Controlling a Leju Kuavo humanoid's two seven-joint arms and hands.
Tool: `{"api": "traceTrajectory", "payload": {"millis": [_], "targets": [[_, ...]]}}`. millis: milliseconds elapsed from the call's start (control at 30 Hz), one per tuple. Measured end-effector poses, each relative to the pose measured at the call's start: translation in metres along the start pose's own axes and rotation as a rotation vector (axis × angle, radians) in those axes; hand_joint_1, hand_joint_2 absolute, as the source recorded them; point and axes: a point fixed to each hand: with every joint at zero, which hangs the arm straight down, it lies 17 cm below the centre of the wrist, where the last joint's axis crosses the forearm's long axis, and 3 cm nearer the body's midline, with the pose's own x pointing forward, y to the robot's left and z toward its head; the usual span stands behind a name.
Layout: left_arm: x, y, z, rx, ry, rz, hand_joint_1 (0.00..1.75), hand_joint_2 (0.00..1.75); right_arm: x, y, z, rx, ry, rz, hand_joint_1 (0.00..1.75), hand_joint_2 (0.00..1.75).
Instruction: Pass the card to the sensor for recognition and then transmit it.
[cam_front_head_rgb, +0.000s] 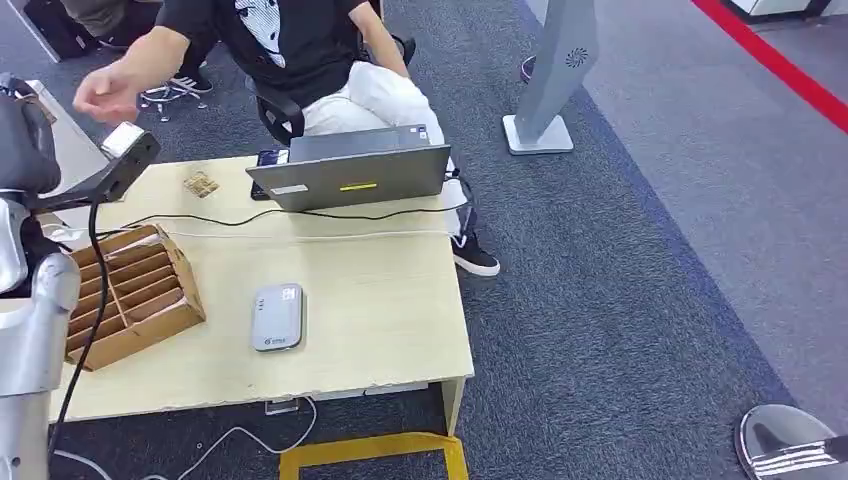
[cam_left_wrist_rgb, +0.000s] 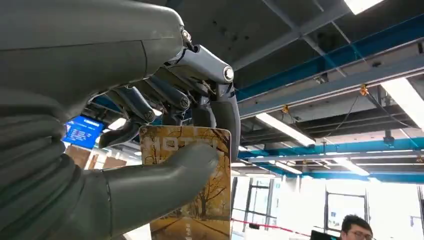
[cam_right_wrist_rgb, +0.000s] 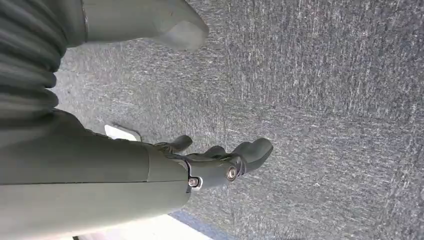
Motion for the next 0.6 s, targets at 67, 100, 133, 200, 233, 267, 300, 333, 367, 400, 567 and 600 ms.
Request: {"api": "traceTrajectory", "payload": {"millis": [67,100,133,200,233,267,300,333,367,400,567,600], "targets": [[0.001,0.000,0.000,0.000,0.003,0.005,1.75,1.75,0.000,0.000,0.000,0.000,-0.001,-0.001,0.00,1.75],[0.002,0.000,0.001,0.000,0.005,0.009,1.75,1.75,0.000,0.000,0.000,0.000,-0.001,-0.001,0.00,1.75],[0.002,-0.001,0.001,-0.001,0.007,0.011,1.75,1.75,0.000,0.000,0.000,0.000,-0.001,-0.002,0.00,1.75],[0.003,-0.002,0.003,0.000,0.008,0.017,1.75,1.75,0.000,0.000,0.000,0.000,-0.002,0.000,0.00,1.75],[0.004,-0.003,0.004,-0.001,0.007,0.018,1.75,1.75,0.000,0.000,0.000,0.000,-0.002,0.001,0.00,1.75],[0.004,-0.004,0.005,-0.003,0.007,0.020,1.75,1.75,0.001,0.000,0.000,0.000,-0.003,0.002,0.00,1.75],[0.004,-0.005,0.006,-0.004,0.007,0.021,1.75,1.75,0.001,0.000,0.000,0.001,-0.003,0.003,0.00,1.75],[0.005,-0.006,0.007,-0.006,0.007,0.022,1.75,1.75,0.001,0.000,0.000,0.002,-0.003,0.004,0.00,1.75],[0.005,-0.007,0.008,-0.008,0.006,0.022,1.75,1.75,0.001,0.000,0.000,0.002,-0.004,0.004,0.00,1.75],[0.005,-0.008,0.009,-0.009,0.007,0.022,1.75,1.75,0.001,0.001,0.000,0.004,-0.005,0.006,0.00,1.75],[0.005,-0.012,0.013,-0.018,0.006,0.024,1.75,1.75,0.001,0.002,0.000,0.011,-0.009,0.010,0.00,1.75],[0.005,-0.012,0.013,-0.020,0.006,0.025,1.75,1.75,0.002,0.003,0.000,0.014,-0.011,0.012,0.00,1.75]]}}
